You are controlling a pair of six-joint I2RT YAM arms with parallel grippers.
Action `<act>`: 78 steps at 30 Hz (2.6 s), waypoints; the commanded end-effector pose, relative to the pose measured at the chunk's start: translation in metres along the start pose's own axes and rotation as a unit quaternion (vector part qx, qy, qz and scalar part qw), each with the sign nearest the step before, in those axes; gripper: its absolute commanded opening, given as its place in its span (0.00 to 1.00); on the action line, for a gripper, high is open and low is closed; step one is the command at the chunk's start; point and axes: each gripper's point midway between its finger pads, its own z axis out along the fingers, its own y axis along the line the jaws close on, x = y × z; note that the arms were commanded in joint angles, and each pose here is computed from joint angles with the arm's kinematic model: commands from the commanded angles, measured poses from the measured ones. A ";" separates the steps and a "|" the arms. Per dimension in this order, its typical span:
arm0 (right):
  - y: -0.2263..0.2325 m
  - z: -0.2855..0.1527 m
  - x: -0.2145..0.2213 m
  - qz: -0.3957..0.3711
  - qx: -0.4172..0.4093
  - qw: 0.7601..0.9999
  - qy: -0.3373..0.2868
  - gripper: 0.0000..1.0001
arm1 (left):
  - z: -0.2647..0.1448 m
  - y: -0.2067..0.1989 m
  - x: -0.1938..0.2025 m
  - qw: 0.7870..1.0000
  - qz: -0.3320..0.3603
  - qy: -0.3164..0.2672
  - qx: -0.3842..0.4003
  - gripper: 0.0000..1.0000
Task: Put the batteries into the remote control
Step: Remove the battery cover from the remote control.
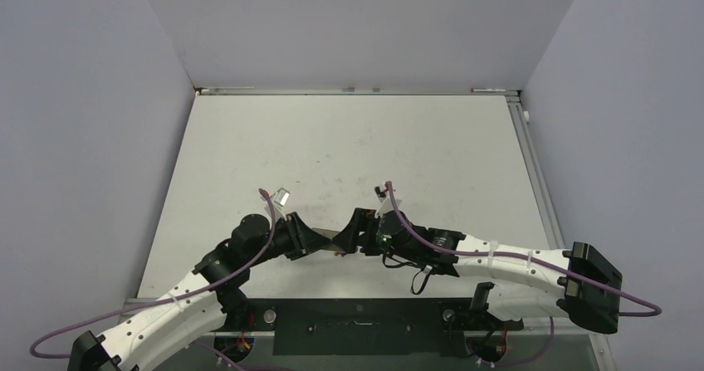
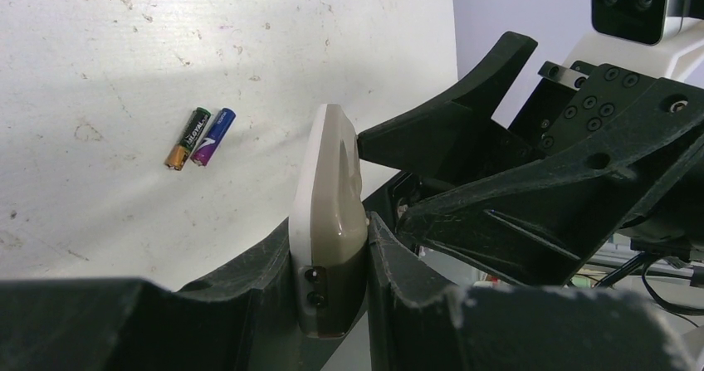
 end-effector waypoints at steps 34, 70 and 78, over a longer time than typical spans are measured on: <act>0.039 -0.017 0.003 0.098 -0.169 0.981 0.003 0.67 | -0.008 -0.065 -0.009 0.989 -0.028 -0.008 0.142 0.00; 0.048 -0.031 -0.013 0.084 -0.185 0.979 -0.027 0.66 | 0.009 -0.032 -0.007 0.999 -0.013 -0.001 0.053 0.00; 0.046 -0.034 -0.016 0.081 -0.180 0.980 -0.036 0.66 | 0.012 -0.029 -0.007 0.999 -0.011 0.001 0.042 0.00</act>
